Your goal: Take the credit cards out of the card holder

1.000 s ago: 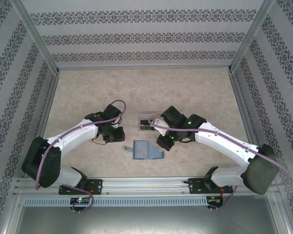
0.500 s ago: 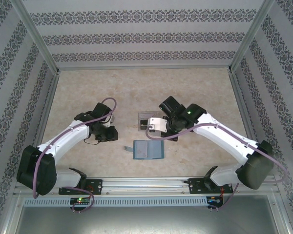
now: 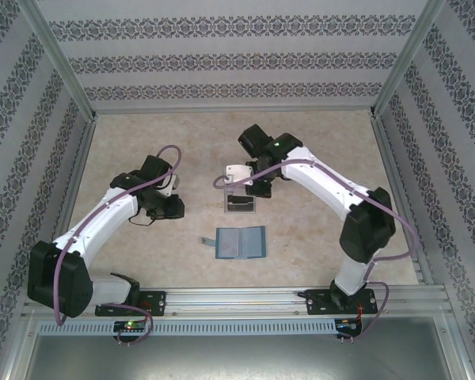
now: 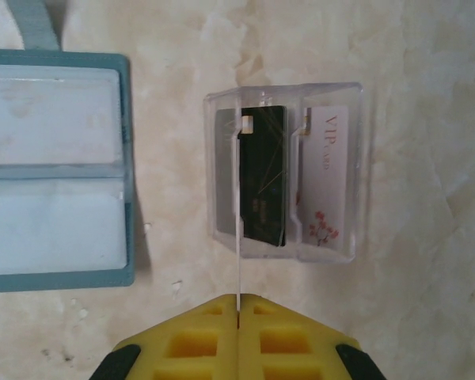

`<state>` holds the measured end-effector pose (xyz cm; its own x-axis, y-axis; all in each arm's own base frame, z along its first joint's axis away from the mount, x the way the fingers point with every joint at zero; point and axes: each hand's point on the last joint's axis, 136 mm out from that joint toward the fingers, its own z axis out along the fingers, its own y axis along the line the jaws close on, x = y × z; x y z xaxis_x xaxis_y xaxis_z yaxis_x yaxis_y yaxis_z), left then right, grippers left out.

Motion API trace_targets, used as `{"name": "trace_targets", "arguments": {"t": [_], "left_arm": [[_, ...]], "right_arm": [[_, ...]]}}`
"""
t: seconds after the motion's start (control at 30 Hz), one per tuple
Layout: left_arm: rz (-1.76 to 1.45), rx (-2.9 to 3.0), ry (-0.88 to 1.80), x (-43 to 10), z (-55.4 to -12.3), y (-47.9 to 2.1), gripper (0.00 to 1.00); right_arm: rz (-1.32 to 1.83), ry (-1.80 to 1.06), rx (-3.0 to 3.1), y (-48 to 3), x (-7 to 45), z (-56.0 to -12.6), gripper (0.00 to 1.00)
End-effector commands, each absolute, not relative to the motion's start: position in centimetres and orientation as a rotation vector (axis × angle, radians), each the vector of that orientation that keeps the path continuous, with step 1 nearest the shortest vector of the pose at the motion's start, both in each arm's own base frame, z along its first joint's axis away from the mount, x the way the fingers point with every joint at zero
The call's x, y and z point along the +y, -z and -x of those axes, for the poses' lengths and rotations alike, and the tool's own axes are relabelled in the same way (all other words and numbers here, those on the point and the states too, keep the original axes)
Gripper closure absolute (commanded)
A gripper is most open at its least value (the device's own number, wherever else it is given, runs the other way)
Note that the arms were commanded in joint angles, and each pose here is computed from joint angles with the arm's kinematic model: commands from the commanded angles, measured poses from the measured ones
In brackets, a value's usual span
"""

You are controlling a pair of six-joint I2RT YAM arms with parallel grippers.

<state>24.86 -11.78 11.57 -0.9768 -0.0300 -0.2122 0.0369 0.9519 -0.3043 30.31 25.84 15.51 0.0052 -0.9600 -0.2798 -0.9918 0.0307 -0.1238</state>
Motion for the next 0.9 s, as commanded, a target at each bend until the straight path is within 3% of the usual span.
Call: {"name": "trace_targets", "arguments": {"t": [0.0,0.4,0.87], "left_arm": [[-0.033,2.900,0.418,-10.9,-24.3,-11.6,0.73],[-0.023,2.902,0.407,-10.7,-24.4,-11.3,0.73],[-0.024,2.909,0.416,-10.7,-24.4,-11.2,0.73]], "right_arm": [[2.054,-0.197,2.035,-15.3,26.0,-31.0,1.00],[2.140,-0.193,2.120,-12.9,27.5,-34.8,0.99],[2.185,-0.266,2.224,-10.3,27.8,-34.7,0.95]]}}
